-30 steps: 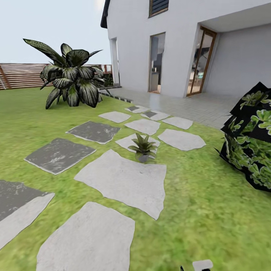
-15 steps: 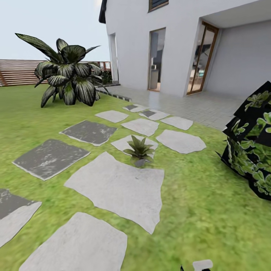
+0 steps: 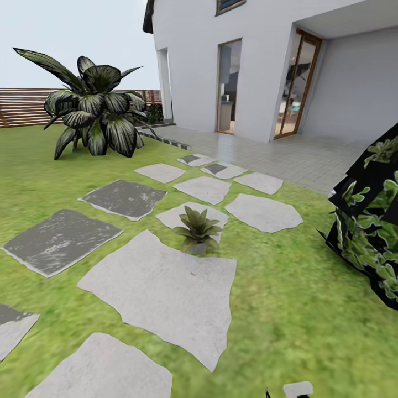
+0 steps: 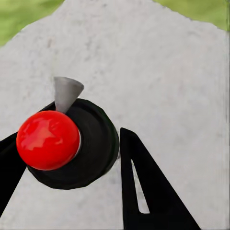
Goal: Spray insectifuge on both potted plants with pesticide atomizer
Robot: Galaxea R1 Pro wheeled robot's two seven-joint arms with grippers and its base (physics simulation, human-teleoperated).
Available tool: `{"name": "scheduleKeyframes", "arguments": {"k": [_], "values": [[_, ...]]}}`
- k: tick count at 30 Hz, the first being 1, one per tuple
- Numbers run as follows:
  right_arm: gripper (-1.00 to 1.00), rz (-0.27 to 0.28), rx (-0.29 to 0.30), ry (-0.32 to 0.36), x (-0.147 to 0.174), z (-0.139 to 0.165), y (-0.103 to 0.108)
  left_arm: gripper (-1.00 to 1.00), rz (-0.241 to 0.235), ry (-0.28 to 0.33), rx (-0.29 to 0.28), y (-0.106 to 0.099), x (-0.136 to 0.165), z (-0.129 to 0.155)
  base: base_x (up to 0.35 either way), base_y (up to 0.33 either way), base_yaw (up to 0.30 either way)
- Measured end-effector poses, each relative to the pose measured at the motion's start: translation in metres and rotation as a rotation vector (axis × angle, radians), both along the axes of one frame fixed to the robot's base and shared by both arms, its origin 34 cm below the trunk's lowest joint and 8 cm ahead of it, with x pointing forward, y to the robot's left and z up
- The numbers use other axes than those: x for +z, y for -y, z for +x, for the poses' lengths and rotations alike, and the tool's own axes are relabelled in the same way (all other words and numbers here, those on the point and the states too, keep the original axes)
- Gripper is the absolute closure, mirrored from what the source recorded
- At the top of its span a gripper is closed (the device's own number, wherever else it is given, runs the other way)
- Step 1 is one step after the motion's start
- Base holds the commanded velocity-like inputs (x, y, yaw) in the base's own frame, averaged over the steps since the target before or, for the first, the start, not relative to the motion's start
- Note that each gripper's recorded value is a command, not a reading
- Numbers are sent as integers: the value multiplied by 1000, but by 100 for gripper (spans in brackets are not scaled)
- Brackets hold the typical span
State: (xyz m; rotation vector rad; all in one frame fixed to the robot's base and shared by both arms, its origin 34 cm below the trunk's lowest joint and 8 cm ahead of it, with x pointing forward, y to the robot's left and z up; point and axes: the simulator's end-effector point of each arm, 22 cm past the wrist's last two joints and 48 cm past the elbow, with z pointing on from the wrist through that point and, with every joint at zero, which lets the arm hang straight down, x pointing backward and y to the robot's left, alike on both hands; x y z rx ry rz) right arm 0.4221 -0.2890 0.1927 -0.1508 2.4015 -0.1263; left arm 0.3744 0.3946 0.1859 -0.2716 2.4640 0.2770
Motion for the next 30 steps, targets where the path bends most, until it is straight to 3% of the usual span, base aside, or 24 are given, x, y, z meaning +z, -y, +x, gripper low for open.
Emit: {"name": "scheduleKeyframes", "arguments": {"k": [30], "values": [[-100,3,0,1,0,1,-2,100,0,0,0,0,0,0,284,-162,4]]}}
